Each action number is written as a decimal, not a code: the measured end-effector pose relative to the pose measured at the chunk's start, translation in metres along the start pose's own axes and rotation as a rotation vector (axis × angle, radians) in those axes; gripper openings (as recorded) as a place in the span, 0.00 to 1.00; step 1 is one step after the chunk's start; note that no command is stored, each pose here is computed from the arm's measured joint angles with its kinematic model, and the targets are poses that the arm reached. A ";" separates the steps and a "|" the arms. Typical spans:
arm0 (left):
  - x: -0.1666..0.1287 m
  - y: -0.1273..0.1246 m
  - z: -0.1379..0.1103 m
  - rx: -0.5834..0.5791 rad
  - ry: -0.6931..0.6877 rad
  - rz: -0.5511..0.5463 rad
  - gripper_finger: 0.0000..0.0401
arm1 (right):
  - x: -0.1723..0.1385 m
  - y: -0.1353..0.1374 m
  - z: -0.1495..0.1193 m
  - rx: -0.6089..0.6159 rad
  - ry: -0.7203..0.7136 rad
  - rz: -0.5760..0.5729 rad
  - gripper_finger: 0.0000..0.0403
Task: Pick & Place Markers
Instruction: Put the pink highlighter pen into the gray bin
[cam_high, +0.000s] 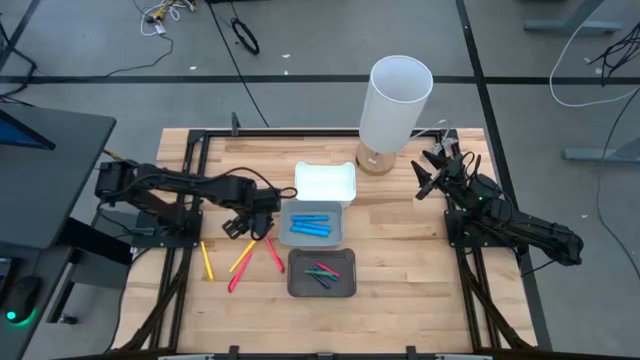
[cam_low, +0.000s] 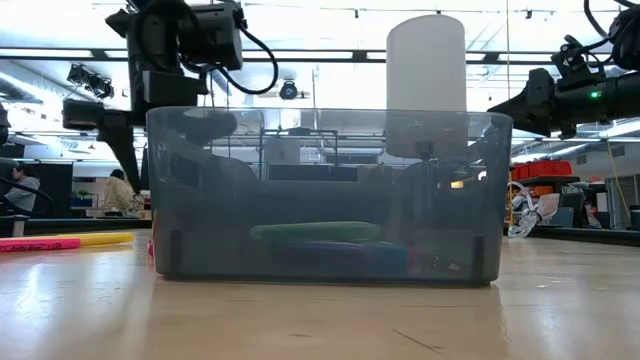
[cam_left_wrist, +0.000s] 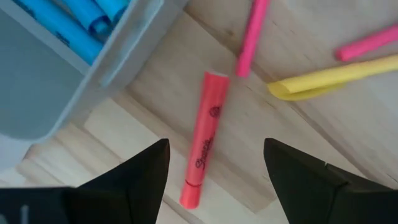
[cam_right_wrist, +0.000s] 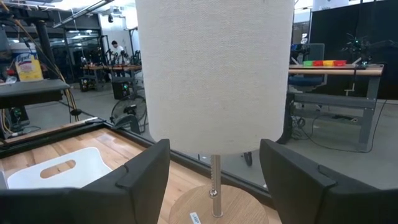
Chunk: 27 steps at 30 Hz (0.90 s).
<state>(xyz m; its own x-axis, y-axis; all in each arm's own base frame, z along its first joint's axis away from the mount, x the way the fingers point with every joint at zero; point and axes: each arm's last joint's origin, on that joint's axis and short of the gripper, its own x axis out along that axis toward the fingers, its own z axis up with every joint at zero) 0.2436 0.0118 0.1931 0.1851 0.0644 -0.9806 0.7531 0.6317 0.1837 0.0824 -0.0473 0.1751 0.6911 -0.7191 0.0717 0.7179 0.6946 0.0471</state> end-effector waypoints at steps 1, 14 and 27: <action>0.001 0.000 0.000 0.001 -0.002 -0.006 0.66 | 0.000 0.000 0.000 0.000 0.000 0.000 0.62; 0.023 -0.001 0.001 0.002 -0.010 -0.005 0.66 | 0.000 0.000 0.000 0.000 0.000 0.000 0.62; 0.041 -0.008 -0.003 0.010 -0.036 0.031 0.66 | 0.000 0.000 0.000 0.000 0.000 0.000 0.62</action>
<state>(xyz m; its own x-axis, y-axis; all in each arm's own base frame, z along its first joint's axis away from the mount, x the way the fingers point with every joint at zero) 0.2433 0.0117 0.1516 0.2309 0.0557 -0.9714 0.7529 0.6221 0.2147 0.0824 -0.0473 0.1751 0.6912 -0.7192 0.0713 0.7179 0.6946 0.0470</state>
